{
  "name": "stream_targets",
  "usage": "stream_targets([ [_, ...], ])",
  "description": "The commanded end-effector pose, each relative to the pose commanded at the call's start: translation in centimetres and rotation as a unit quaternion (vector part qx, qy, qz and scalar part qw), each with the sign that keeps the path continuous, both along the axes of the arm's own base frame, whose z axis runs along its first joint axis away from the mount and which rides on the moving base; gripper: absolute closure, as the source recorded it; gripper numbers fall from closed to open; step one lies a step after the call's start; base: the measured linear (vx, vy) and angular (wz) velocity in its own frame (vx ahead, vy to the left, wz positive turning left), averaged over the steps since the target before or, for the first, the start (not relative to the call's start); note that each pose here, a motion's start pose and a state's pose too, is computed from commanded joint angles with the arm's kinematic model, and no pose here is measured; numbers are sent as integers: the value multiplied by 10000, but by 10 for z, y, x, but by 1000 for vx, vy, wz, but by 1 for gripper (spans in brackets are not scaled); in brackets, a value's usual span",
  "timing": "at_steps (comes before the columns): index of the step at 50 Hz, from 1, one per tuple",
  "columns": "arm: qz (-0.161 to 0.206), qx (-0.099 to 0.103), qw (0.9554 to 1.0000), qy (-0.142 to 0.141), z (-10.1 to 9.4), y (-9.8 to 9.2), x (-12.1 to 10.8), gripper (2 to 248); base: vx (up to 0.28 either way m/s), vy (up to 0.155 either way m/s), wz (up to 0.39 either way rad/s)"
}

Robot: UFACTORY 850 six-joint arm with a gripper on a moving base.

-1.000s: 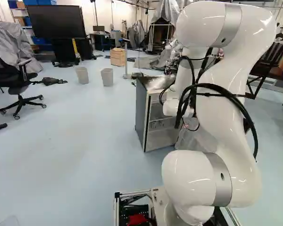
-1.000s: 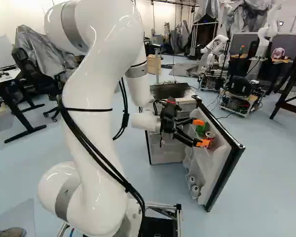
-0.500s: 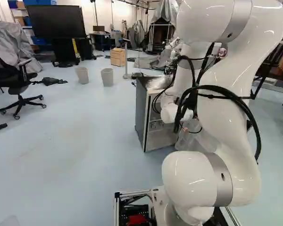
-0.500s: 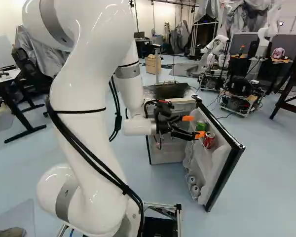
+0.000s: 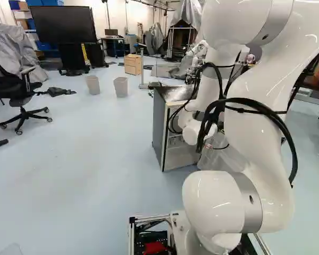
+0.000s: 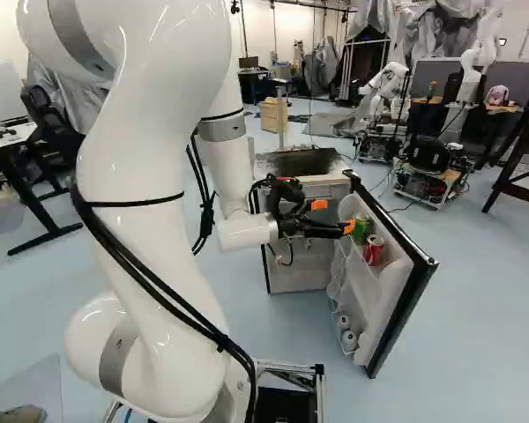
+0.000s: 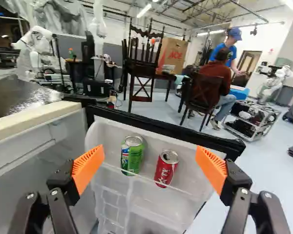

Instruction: Grab a drink from the fridge

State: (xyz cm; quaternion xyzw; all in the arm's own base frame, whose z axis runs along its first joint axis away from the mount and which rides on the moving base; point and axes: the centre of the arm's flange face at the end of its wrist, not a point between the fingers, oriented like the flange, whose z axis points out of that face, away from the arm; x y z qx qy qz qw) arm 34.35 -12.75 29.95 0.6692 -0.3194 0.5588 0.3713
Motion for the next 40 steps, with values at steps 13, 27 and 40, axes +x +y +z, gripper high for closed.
stream_targets([
  [13,651,-15,9979,39,1,6,-1,3,0,0,0],
  [27,1347,-14,9908,113,-1,15,-1,3,0,0,0],
  [40,2017,33,9791,267,-13,24,5,3,0,0,0],
])
